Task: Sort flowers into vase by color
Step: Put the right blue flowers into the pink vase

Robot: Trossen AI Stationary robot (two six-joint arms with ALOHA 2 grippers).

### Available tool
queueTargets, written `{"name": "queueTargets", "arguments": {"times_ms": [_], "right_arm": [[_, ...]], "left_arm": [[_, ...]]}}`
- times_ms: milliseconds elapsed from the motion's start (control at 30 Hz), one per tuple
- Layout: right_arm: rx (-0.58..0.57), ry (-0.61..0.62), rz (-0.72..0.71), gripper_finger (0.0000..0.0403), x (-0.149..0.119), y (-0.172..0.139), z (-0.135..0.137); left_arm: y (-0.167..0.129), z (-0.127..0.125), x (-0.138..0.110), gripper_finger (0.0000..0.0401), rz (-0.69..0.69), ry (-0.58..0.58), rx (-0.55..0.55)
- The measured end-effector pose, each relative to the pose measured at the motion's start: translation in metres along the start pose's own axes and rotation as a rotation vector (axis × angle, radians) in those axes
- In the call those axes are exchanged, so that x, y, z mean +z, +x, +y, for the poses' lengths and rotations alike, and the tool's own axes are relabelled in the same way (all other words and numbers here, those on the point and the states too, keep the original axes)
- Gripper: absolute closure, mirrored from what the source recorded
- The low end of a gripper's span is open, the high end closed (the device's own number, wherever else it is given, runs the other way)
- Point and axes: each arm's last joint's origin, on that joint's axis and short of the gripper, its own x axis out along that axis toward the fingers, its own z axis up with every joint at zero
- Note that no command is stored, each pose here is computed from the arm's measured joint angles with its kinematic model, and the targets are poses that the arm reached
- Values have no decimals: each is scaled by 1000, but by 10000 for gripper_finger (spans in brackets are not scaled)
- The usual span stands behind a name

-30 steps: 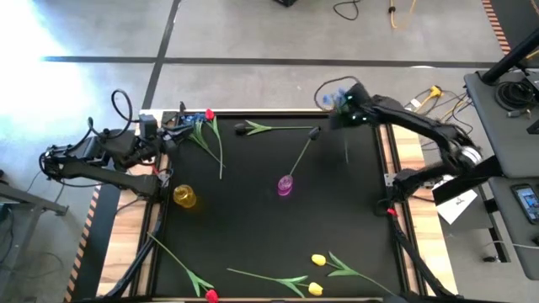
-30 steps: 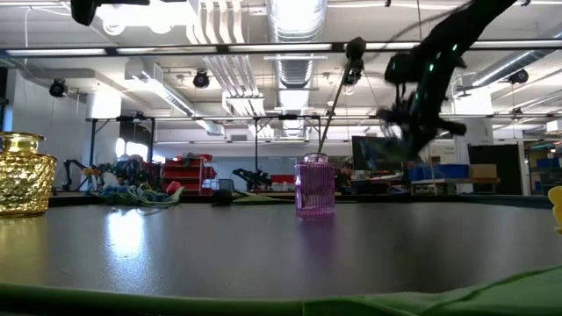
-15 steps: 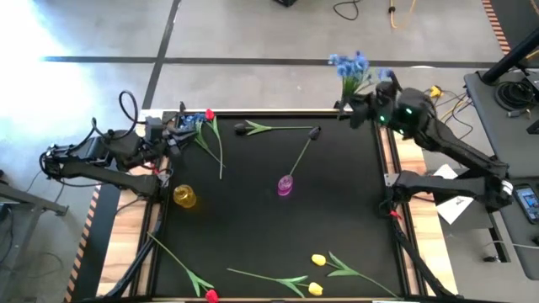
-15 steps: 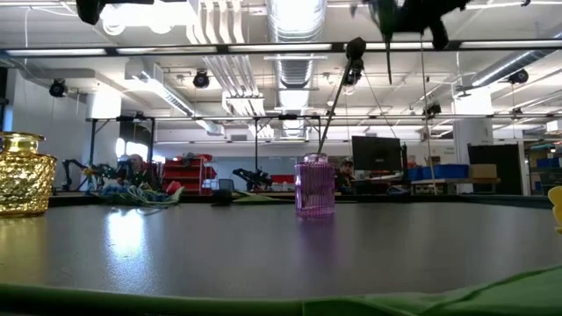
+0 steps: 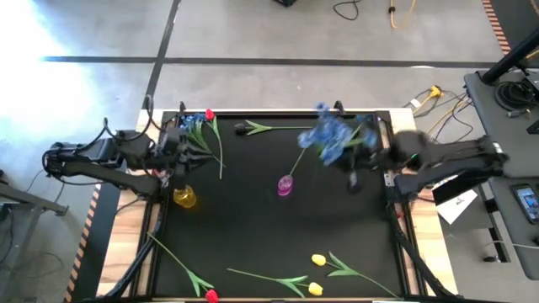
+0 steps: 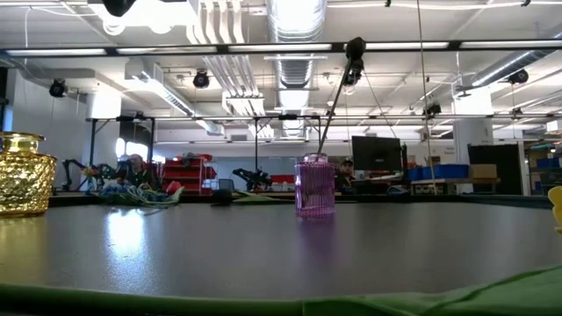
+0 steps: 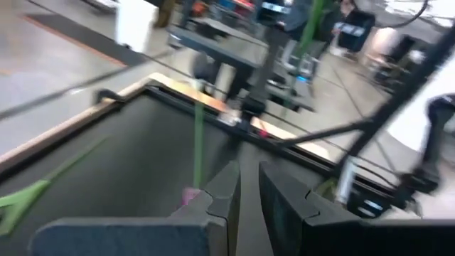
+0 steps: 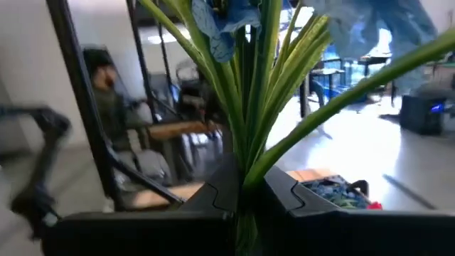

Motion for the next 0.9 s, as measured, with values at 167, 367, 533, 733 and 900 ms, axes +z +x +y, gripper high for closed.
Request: {"name": "queueTargets", "arguments": {"times_ms": [167, 367, 533, 733, 900], "right_arm": [[-189, -80, 17, 385, -24, 28, 24], [-394, -126, 31, 385, -63, 60, 44], [-521, -156, 54, 385, -94, 82, 46], [-620, -181, 110, 385, -129, 101, 43], [-688, -197, 153, 385, -153, 111, 37]], "left_arm": [[14, -7, -7, 362, 75, -22, -56], [27, -17, -18, 362, 151, -32, -78], [32, -22, -23, 362, 178, -28, -89], [35, -24, -25, 362, 196, -52, -88], [39, -28, -29, 362, 202, -51, -70]]}}
